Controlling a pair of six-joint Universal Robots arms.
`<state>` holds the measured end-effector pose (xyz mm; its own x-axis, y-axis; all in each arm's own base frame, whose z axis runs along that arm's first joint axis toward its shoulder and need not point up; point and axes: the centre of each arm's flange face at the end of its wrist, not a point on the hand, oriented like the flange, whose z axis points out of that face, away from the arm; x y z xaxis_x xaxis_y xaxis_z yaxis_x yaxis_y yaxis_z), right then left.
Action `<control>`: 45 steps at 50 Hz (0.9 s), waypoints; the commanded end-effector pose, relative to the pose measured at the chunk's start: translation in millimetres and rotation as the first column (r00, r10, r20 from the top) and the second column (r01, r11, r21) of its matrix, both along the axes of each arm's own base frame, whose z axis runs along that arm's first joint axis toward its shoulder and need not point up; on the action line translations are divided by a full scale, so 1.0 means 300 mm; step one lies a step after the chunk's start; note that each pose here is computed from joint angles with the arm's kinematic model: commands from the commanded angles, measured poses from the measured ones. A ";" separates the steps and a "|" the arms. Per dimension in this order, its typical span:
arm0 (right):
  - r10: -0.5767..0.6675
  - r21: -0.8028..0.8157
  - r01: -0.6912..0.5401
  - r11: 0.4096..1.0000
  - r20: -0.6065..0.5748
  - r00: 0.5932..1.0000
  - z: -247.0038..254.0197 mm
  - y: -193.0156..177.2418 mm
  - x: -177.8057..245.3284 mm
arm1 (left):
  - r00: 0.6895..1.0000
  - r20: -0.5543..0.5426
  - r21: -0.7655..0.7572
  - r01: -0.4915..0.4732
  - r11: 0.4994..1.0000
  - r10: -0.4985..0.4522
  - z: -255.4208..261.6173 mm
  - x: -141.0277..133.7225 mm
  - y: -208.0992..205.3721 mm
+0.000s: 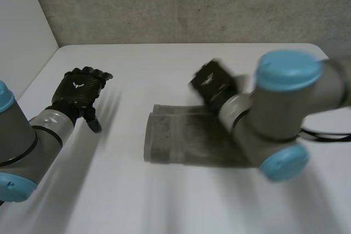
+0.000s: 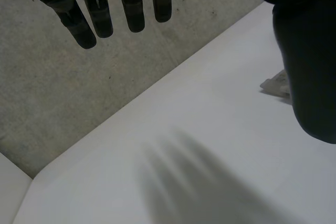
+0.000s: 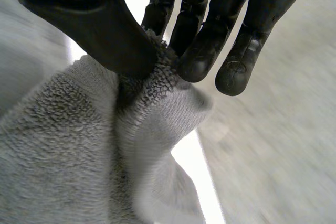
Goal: Fold the towel.
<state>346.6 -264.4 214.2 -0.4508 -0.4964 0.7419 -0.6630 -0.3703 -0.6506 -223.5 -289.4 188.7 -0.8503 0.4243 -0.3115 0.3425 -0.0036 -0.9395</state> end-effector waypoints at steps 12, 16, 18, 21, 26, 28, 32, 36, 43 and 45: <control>0.135 0.235 -0.173 0.957 0.168 0.977 -0.073 0.145 0.042 | 1.000 0.003 0.010 0.003 1.000 -0.003 -0.009 -0.001 0.006; -0.040 0.319 -0.041 0.947 0.243 0.969 -0.047 0.041 -0.092 | 1.000 0.004 0.011 0.005 1.000 -0.005 -0.011 -0.001 0.009; -0.083 0.344 -0.007 0.939 0.247 0.966 -0.048 0.028 -0.130 | 1.000 0.005 0.015 0.007 1.000 -0.007 -0.014 -0.001 0.013; -0.138 0.405 0.044 0.913 0.206 0.969 -0.084 0.031 -0.190 | 1.000 0.005 0.015 0.008 1.000 -0.008 -0.014 -0.003 0.014; -0.213 0.489 0.130 0.863 0.119 0.970 -0.160 0.029 -0.282 | 1.000 0.006 0.017 0.013 1.000 -0.013 -0.017 -0.008 0.019; -0.225 0.501 0.150 0.852 0.092 0.970 -0.183 0.030 -0.306 | 1.000 0.006 0.018 0.014 1.000 -0.014 -0.018 -0.009 0.021; -0.249 0.513 0.196 0.836 0.035 0.968 -0.225 0.029 -0.357 | 1.000 0.007 0.019 0.016 1.000 -0.016 -0.021 -0.011 0.022; -0.270 0.510 0.219 0.832 0.027 0.962 -0.235 0.011 -0.382 | 1.000 0.007 0.021 0.017 1.000 -0.017 -0.023 -0.012 0.023; -0.297 0.499 0.256 0.828 0.002 0.955 -0.258 -0.005 -0.389 | 1.000 0.007 0.022 0.026 0.999 -0.027 -0.024 -0.021 0.031; -0.315 0.476 0.280 0.834 -0.005 0.949 -0.255 -0.013 -0.396 | 1.000 0.008 0.024 0.028 0.999 -0.028 -0.025 -0.022 0.034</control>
<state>230.2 -262.7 139.3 -0.6632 -0.6446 0.3803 -0.6242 0.1961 -0.7563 -228.5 -281.2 181.8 -0.8383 0.4496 -0.3084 0.3494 0.0087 -0.9369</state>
